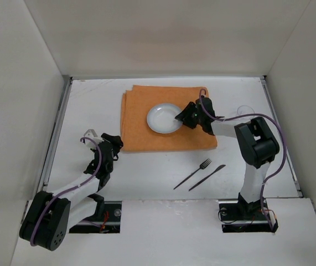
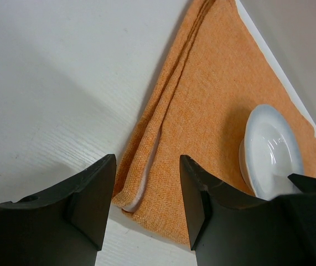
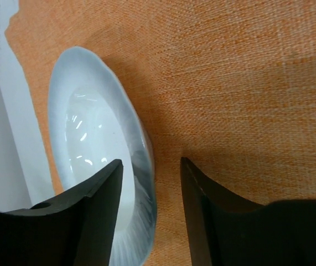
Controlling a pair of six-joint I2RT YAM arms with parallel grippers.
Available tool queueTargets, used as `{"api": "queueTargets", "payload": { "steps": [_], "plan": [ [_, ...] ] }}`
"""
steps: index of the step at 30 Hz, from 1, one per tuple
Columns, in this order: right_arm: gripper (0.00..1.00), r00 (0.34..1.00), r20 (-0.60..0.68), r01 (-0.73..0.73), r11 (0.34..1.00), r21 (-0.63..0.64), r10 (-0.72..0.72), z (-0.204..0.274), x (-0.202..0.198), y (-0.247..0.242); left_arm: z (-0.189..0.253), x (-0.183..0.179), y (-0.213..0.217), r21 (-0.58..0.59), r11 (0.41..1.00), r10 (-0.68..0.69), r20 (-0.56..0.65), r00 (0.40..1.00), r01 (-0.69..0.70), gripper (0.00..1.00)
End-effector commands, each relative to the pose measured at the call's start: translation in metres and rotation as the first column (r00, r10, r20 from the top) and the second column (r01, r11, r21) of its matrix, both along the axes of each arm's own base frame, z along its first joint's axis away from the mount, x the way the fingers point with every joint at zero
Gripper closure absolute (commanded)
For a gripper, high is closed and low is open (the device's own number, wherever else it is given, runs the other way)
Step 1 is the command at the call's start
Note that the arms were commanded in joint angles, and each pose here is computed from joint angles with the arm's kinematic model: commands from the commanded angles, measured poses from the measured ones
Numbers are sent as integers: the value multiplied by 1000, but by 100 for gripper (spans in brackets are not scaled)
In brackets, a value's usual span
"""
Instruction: Set the dinner table for one person
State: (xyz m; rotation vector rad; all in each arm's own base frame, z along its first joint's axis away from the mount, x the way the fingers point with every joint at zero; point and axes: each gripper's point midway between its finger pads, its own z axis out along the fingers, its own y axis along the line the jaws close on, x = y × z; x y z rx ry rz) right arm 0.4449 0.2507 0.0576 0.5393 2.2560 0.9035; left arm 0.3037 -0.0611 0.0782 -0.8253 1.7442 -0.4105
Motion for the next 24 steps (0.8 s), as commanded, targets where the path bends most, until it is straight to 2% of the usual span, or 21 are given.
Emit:
{"api": "queueTargets", "payload": {
  "steps": [1,6,10,12,14,15,17,20,22,24],
  "plan": [
    [43,996,89,30,999,-32,-27,30,8,-10,15,6,-3,-14,1000,4,60,998,-3,53],
    [32,985,172,32,997,-70,-19,71,-2,-28,16,6,-5,-13,1000,-5,61,998,5,53],
    [33,961,275,76,988,-132,-37,117,-17,-55,18,7,-10,-9,1000,-21,65,998,22,55],
    [51,939,333,147,973,-177,-82,143,-21,-81,20,6,-18,-3,999,-50,69,996,50,58],
    [73,910,382,260,939,-225,-160,166,-25,-119,26,5,-27,12,997,-80,83,993,79,62],
    [81,892,400,331,909,-252,-213,175,-27,-144,29,5,-31,30,995,-95,90,991,93,66],
    [85,846,423,473,824,-313,-325,185,-29,-194,37,4,-41,71,990,-130,106,986,123,71],
    [83,770,436,629,671,-392,-466,184,-36,-258,53,-4,-60,141,974,-195,145,970,175,72],
    [68,710,436,704,566,-428,-553,175,-40,-295,61,-7,-67,198,965,-208,165,964,174,71],
    [54,675,419,735,500,-458,-608,162,-42,-321,62,-9,-76,247,952,-228,172,958,182,70]
  ]
}}
